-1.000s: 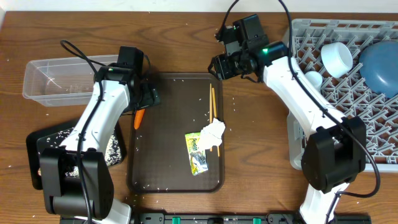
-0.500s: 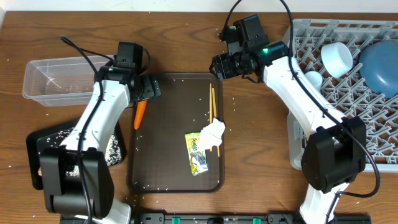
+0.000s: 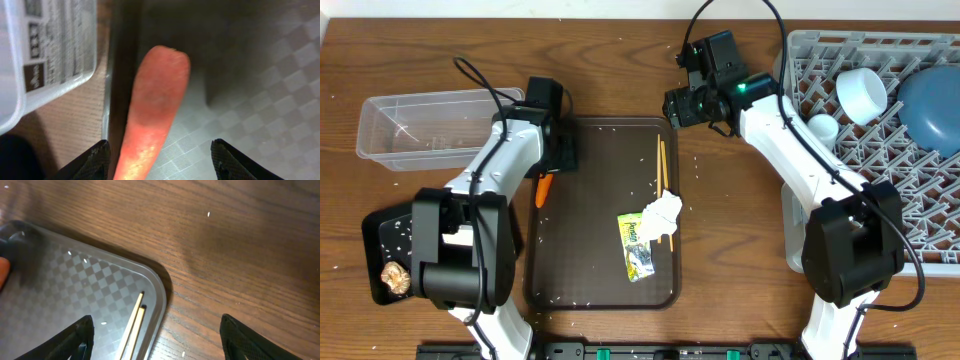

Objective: Sort waste into correct bins and load items into the dishwasher rack
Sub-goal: 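Grasp the orange carrot on the tray with the left gripper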

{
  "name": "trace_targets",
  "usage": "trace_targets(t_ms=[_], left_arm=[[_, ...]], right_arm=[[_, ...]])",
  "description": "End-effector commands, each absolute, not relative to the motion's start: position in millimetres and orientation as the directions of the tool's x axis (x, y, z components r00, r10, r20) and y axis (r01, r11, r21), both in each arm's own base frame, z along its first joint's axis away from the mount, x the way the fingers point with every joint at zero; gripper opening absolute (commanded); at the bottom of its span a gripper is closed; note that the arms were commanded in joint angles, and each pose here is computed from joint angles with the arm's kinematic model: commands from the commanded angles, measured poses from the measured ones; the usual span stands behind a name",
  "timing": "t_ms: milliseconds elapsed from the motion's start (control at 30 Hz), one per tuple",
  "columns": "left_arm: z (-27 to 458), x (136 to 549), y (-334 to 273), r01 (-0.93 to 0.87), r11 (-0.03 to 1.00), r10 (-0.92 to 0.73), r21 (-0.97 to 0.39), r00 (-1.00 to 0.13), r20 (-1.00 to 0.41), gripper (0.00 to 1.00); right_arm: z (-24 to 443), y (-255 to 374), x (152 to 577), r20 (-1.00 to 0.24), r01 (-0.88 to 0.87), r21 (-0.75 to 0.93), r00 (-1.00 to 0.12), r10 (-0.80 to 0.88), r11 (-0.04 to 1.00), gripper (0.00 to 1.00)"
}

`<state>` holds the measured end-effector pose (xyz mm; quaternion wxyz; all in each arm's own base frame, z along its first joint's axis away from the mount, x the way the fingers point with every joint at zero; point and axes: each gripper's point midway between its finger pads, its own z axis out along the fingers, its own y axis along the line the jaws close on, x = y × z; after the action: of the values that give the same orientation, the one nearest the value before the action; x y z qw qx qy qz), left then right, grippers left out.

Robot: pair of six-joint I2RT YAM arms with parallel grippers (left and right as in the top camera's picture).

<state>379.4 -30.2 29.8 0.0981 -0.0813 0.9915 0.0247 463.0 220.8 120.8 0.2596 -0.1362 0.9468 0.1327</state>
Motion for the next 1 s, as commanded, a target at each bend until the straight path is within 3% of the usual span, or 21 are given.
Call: trace_targets(t_ms=[0,567,600,633,767,967], left_arm=[[27,381,-40,-0.076,0.996,-0.066,0.044,-0.977,-0.202,0.66],[-11,379,-39,-0.040,0.997,-0.030,0.073,-0.991,-0.132,0.66],[-12,378,-40,-0.039,0.997,-0.030,0.069,-0.991,-0.127,0.63],[-12,377,-40,-0.041,0.997,-0.032,0.067,-0.992,-0.123,0.53],[-12,370,-39,-0.044,0.996,-0.037,0.072,-0.995,-0.096,0.07],[2,354,-37,-0.040,0.996,-0.036,0.083,-0.998,-0.042,0.06]], right_arm=[[105,222,459,-0.505,-0.305,0.182,-0.845,-0.177,0.935,0.74],[96,223,461,-0.520,-0.303,0.189,-0.838,-0.167,0.934,0.77],[96,223,461,-0.522,-0.304,0.189,-0.836,-0.167,0.934,0.77],[96,223,461,-0.522,-0.304,0.189,-0.836,-0.167,0.934,0.77],[96,223,461,-0.522,-0.304,0.188,-0.836,-0.167,0.934,0.78],[96,224,461,-0.524,-0.305,0.188,-0.835,-0.168,0.934,0.78]])
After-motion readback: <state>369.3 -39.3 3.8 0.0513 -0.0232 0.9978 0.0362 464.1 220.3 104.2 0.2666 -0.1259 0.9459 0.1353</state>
